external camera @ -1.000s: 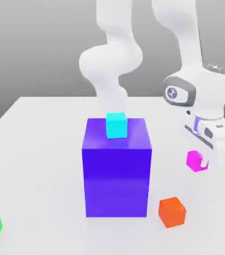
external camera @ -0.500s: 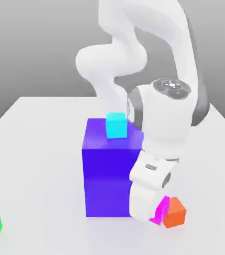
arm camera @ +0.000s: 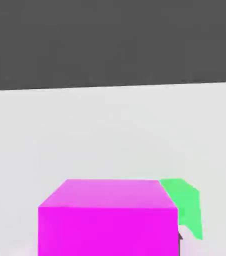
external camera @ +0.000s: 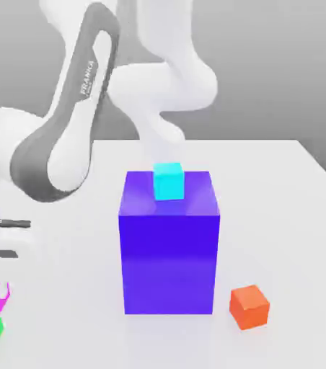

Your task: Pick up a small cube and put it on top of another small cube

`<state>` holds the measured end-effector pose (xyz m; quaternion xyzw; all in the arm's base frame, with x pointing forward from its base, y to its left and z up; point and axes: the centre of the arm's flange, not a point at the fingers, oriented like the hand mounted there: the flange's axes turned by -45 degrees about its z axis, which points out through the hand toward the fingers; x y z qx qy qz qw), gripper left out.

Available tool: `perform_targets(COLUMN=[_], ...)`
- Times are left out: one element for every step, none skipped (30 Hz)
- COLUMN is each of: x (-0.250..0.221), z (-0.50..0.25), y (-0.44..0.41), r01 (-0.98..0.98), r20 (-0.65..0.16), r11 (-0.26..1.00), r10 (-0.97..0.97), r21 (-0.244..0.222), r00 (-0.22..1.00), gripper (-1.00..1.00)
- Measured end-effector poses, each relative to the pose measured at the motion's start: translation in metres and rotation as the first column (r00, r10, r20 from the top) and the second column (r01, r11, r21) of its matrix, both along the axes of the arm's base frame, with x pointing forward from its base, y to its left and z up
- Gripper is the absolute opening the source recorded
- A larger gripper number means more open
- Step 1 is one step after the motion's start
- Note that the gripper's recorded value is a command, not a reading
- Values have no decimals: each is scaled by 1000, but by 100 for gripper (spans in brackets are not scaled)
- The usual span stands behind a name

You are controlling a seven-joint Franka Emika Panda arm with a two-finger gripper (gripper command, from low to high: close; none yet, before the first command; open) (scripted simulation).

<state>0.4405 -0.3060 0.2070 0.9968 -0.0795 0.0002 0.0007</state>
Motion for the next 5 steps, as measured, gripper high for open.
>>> perform_targets(x=[-2, -4, -4, -4, -4], z=[-15, -24, -24, -24, -24], y=[-3, -4, -4, -4, -4], r01=[10, 15, 15, 15, 15], r20=[0, 0, 0, 0, 0], r11=[1000, 1000, 1000, 1000, 1000], r10=[-10, -15, -15, -15, -15], r21=[1, 2, 2, 2, 2], r00=[1000, 1000, 1000, 1000, 1000], gripper=[-100, 100, 100, 100, 100])
